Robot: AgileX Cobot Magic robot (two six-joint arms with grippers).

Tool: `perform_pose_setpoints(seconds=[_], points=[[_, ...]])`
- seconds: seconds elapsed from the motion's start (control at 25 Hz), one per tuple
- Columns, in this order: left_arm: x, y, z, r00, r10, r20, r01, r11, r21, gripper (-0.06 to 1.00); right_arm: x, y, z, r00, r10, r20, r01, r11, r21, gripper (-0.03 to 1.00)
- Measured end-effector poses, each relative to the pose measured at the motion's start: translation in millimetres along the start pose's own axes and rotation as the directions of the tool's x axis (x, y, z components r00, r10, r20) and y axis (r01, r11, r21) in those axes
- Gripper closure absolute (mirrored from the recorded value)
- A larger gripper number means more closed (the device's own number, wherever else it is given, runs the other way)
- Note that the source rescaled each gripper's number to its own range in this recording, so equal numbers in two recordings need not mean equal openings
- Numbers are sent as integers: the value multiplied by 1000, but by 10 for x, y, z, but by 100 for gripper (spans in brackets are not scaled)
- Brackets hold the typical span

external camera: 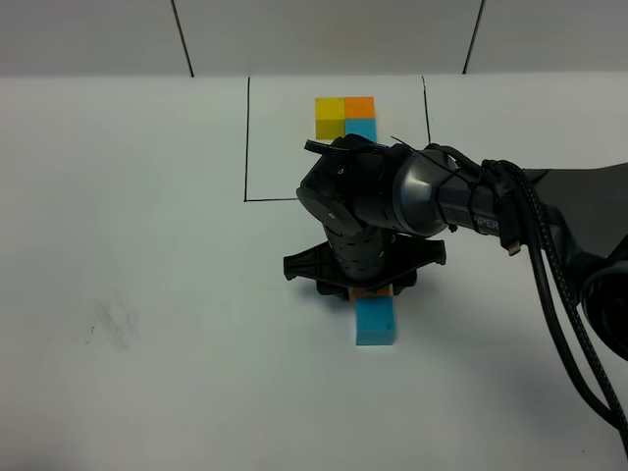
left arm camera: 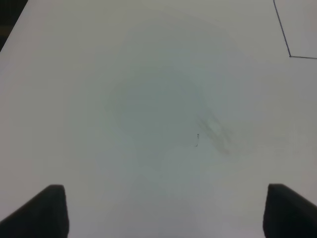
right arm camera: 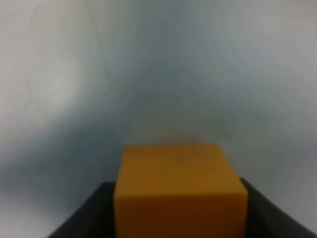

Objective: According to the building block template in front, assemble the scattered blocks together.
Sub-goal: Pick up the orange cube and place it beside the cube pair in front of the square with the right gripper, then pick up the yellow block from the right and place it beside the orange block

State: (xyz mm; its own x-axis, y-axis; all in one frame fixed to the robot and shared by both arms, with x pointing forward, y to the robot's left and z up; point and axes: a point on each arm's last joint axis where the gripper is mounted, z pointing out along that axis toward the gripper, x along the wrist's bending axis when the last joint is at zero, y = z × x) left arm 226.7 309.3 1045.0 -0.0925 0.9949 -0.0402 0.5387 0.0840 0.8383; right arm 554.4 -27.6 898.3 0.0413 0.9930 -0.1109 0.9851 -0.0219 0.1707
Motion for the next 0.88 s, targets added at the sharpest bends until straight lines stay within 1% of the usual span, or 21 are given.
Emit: perform_pose_setpoints(seconds=[0.16,0.24,0.28,0.36,0.44,0.52,0.64,0.76,0.8,0.88], points=[[0,0,0,1000,0,0,0,1000,0,26,-19,56,-92,999,-36,-5,36,997,-61,15],[0,0,0,1000,0,0,0,1000,0,26,-55,104,-235,998,-57,-7,55,992,-116,3],[0,0,0,1000,0,0,0,1000,0,26,-81,130,-331,998,-67,-8,65,987,-148,1],[0,0,0,1000,0,0,0,1000,0,26,-147,188,-532,996,-93,5,92,970,-225,-2],[0,0,0,1000,0,0,0,1000,0,26,-238,235,-731,994,-108,34,113,951,-289,-3],[0,0,0,1000,0,0,0,1000,0,26,-372,259,-956,991,-105,86,128,933,-337,-3],[0,0,0,1000,0,0,0,1000,0,26,-694,317,-1341,983,-75,169,138,905,-403,-3],[0,0,0,1000,0,0,0,1000,0,26,-1090,359,-1647,966,-59,251,161,898,-409,-3],[0,0,0,1000,0,0,0,1000,0,26,-1211,366,-1737,962,-65,264,173,896,-408,-3],[0,0,0,1000,0,0,0,1000,0,26,-1462,398,-1858,962,-72,263,176,901,-397,-3]])
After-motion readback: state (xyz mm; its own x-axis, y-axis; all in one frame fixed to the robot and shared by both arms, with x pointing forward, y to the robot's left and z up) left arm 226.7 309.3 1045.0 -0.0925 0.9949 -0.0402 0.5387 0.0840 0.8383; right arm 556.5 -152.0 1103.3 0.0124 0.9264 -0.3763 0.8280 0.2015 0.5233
